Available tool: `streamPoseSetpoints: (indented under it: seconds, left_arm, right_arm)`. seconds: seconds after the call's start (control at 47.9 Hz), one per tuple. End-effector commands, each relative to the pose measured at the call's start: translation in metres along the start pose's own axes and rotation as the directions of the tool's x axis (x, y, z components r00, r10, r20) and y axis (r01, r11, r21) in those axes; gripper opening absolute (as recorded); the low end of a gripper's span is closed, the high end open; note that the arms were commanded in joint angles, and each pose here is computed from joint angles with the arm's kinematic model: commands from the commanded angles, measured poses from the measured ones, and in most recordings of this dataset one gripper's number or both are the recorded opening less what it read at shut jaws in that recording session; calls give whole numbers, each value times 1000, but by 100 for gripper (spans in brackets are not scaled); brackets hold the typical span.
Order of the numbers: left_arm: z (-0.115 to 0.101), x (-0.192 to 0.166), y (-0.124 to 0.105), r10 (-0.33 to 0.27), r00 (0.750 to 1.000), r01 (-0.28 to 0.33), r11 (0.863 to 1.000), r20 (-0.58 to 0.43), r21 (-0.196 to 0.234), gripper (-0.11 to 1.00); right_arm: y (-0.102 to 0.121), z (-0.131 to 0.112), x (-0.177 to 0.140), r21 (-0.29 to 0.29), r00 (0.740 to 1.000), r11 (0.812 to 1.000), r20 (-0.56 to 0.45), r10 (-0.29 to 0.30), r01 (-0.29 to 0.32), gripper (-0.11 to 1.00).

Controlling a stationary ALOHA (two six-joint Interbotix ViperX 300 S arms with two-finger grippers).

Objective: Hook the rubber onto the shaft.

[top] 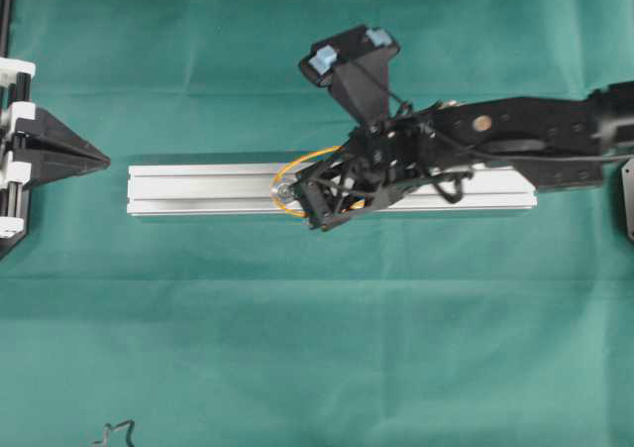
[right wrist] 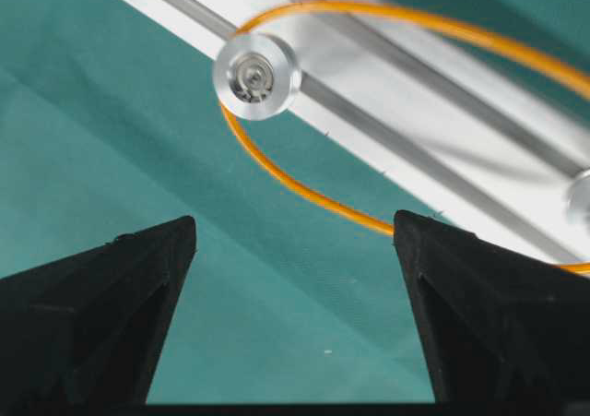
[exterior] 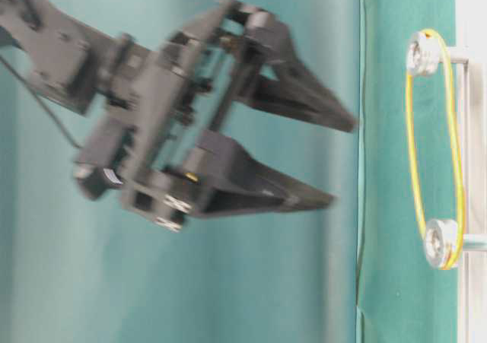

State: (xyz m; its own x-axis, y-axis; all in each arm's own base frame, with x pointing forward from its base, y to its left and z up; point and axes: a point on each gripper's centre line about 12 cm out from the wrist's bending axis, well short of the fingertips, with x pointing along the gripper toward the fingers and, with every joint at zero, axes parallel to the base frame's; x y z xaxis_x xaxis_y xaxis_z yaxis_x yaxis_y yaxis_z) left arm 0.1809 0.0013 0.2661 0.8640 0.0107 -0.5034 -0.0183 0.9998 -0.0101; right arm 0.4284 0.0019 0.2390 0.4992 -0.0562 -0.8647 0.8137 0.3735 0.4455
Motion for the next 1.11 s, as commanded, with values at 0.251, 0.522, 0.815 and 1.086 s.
streamPoseSetpoints:
  seconds: [0.251, 0.522, 0.815, 1.086]
  left_arm:
    - [9, -2, 0, 2, 1000, -2, 1000, 22, 0, 2]
    - [9, -3, 0, 1, 1000, -2, 1000, 26, 0, 2]
    - [9, -3, 0, 1, 1000, -2, 1000, 26, 0, 2]
    - [9, -3, 0, 1, 1000, -2, 1000, 26, 0, 2]
  right_arm:
    - [8, 7, -44, -311, 997, 949, 42, 67, -51, 91]
    - [10, 2, -45, -559, 997, 828, 35, 74, -41, 91]
    - [12, 3, -47, -670, 996, 742, 39, 79, -33, 91]
    - [13, 4, -52, -672, 995, 739, 43, 92, -39, 91]
